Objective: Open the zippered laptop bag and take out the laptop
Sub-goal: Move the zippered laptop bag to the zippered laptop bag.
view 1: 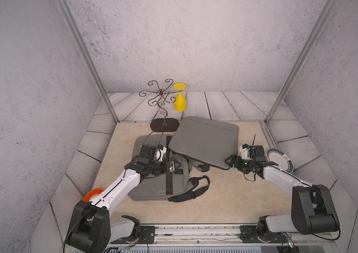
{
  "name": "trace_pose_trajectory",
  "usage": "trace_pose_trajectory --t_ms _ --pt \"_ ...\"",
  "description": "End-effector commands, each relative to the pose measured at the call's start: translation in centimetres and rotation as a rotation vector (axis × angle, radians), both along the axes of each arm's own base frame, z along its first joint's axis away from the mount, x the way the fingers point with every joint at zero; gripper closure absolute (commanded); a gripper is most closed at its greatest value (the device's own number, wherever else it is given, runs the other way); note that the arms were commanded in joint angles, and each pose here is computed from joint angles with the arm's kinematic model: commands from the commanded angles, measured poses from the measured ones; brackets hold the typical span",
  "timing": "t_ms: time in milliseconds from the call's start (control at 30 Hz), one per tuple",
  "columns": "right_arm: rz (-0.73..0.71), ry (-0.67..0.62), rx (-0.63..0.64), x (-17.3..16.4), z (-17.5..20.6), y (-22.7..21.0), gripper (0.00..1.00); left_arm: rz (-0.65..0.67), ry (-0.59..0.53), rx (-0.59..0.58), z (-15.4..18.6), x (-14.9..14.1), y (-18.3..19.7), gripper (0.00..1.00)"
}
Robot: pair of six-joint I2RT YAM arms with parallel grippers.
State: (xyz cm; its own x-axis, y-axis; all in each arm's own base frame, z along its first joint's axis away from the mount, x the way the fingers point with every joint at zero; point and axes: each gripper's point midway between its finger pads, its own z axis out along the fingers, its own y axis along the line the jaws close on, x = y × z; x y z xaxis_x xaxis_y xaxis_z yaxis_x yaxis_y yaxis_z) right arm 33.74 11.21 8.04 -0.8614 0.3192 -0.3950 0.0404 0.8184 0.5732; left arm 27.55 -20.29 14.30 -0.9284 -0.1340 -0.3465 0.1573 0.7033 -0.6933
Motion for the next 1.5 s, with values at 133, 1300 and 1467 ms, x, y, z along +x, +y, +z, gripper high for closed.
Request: trace_pose_trajectory --t_ms 133,1300,1467 --pt "-0.022 0.012 0.045 2.4 -1.4 2.1 0.3 -0.046 -0.059 0.009 1.0 0.9 -1.8 0.01" --pt "-0.484 -0.293 -0.061 14.2 7.7 -11.2 1.0 -0.077 -0.084 0.128 1.7 1.8 -1.9 0.01" --pt "-0.6 -0.333 -0.059 14.2 7.7 -14.6 1.0 -0.083 -0.074 0.179 1.1 2.1 -2.6 0.01"
